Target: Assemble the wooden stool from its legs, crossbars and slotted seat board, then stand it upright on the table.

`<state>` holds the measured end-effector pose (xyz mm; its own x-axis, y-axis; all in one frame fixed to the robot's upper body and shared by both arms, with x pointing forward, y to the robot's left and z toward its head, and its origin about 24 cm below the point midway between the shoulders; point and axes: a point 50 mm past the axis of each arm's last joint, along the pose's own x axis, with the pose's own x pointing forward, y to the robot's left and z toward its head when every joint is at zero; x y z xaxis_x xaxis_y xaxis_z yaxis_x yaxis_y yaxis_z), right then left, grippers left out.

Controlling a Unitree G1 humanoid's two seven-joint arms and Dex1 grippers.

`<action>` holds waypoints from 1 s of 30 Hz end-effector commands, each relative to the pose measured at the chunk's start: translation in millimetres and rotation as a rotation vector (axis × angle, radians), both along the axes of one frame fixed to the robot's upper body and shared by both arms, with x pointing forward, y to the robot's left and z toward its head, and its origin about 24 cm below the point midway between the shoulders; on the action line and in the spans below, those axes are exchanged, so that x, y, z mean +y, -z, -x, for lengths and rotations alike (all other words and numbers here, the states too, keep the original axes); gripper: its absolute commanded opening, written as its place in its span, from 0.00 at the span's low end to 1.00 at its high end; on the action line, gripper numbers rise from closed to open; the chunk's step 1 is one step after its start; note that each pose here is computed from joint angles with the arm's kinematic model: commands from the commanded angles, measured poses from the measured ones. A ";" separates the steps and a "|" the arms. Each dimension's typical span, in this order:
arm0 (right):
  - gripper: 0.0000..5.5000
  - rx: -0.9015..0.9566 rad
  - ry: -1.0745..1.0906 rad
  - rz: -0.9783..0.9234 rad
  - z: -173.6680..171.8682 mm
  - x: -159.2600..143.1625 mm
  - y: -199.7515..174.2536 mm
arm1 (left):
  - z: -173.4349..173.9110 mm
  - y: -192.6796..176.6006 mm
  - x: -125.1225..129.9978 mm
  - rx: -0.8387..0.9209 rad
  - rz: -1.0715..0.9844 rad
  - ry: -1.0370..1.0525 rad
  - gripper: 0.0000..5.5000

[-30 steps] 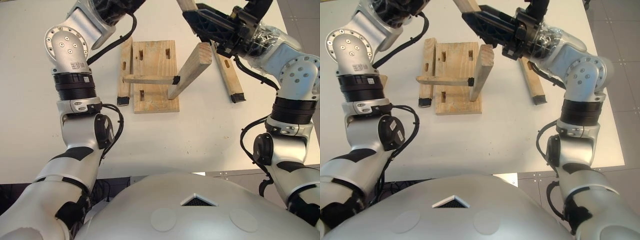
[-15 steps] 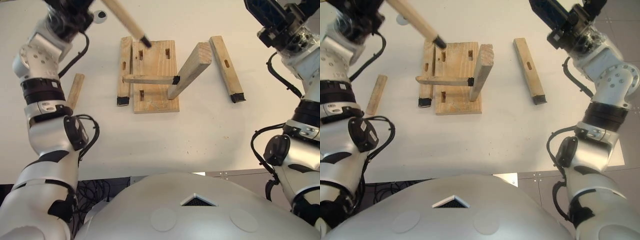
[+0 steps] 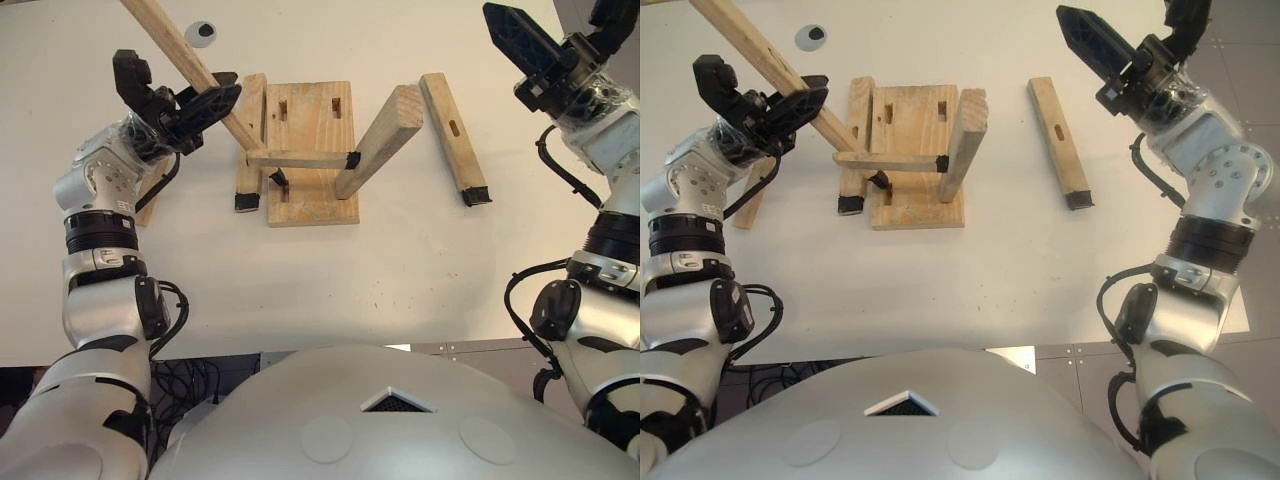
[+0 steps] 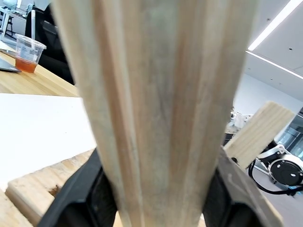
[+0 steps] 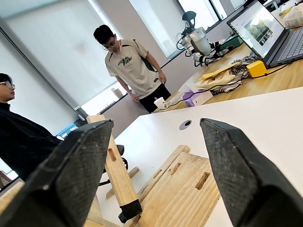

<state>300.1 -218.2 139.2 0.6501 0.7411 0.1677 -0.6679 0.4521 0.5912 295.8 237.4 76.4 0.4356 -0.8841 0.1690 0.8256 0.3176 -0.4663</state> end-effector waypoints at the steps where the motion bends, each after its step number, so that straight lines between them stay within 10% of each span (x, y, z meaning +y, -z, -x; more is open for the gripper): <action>1: 0.61 -0.019 0.005 0.032 -2.9 -2.0 -5.6 | 10.3 19.9 -0.5 0.098 -0.074 0.026 0.37; 30: 0.61 0.011 0.057 0.058 6.7 -10.2 12.3 | 42.9 12.3 25.3 -0.129 -0.449 0.124 0.37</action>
<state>295.3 -223.1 127.0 0.6834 0.7177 0.1335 -0.6401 0.5012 0.5823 265.6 249.3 89.2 0.2503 -0.9669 -0.0505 0.9613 0.2543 -0.1057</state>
